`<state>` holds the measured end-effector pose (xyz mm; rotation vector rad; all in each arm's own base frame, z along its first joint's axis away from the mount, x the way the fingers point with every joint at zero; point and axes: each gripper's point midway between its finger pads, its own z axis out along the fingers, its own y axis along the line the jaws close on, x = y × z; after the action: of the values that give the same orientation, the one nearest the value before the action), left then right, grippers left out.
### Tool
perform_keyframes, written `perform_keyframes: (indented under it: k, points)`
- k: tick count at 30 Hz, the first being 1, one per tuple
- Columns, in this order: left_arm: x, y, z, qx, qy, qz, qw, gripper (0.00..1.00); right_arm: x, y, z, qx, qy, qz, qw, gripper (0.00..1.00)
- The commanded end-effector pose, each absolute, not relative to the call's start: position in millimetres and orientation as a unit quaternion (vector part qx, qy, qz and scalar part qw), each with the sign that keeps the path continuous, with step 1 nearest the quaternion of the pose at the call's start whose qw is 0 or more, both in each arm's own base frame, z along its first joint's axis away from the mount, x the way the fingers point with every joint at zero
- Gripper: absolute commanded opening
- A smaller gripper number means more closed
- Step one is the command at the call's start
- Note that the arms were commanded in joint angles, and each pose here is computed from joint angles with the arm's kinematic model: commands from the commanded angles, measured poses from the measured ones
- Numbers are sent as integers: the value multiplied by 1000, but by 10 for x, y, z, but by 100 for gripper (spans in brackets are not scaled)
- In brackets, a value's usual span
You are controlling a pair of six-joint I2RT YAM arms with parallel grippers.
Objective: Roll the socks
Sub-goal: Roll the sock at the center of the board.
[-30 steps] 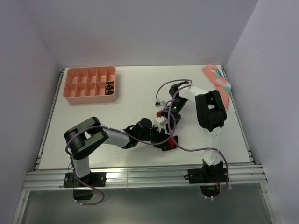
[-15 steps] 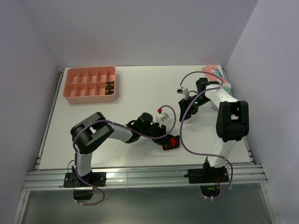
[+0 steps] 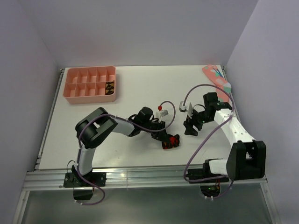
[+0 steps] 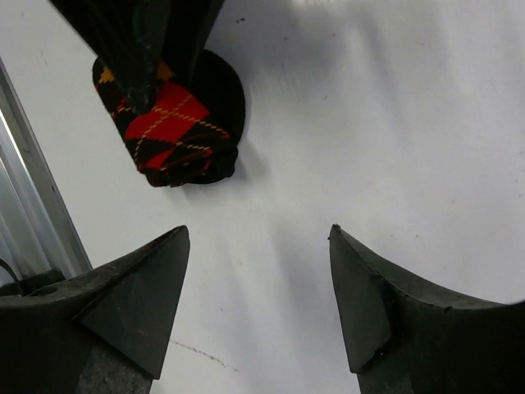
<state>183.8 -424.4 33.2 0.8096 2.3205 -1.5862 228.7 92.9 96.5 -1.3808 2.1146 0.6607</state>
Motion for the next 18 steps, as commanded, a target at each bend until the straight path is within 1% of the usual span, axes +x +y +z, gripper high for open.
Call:
perform_keyframes:
  k: [1,3,10,18]
  points:
    - [1462,-3556,-689,212,896,-390,-29,0,2303,960,981,-570,735,215,297,77]
    - [1445,-3537,-707,205,899,-385,-43,0,2235,984,961,-586,725,212,293,80]
    - [1490,-3578,-732,183,904,-380,-71,0,2072,1096,753,-640,691,172,287,83]
    - [1550,-3542,-708,162,906,-378,-99,0,1993,1209,639,-677,651,129,319,88]
